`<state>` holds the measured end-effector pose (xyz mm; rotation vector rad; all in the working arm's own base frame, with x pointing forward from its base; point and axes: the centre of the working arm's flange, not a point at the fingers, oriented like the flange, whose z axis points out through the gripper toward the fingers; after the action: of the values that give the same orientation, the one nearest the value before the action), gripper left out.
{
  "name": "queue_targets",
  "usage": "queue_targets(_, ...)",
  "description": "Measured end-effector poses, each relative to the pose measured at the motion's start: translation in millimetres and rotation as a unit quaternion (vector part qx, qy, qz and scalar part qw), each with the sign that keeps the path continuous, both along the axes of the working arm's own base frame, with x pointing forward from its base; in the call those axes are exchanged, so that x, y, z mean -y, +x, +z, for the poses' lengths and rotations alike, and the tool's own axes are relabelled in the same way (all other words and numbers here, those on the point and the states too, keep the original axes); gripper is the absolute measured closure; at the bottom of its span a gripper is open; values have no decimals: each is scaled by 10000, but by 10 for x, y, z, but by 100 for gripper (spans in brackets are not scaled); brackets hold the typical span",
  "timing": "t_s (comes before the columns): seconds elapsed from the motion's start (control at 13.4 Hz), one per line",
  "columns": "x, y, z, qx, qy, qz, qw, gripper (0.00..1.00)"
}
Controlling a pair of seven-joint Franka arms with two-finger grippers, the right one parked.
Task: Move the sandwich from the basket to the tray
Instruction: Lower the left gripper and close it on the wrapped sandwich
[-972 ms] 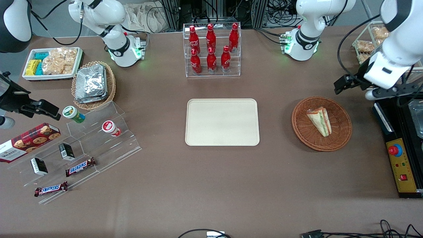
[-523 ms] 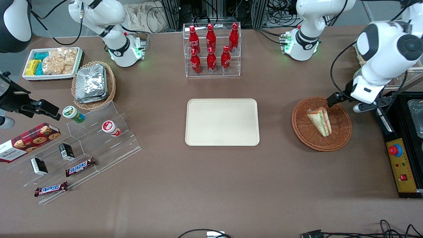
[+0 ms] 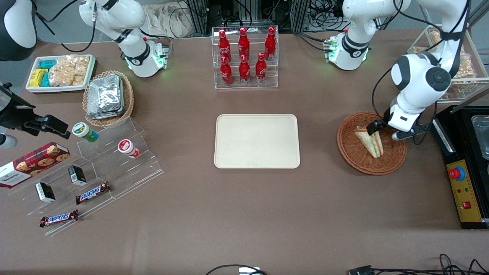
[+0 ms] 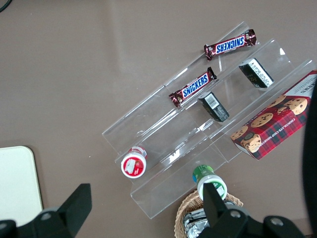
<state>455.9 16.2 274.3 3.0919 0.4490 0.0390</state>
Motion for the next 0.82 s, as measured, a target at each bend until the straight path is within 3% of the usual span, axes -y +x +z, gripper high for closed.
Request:
queue_targets(0.45, 16, 22, -298, -92, -27, 44, 9999, 0)
queue_targets(0.52, 19, 24, -296, -90, -27, 50, 9999, 4)
queue_targets(0.82, 38, 32, -290, -80, -28, 33, 10000, 53)
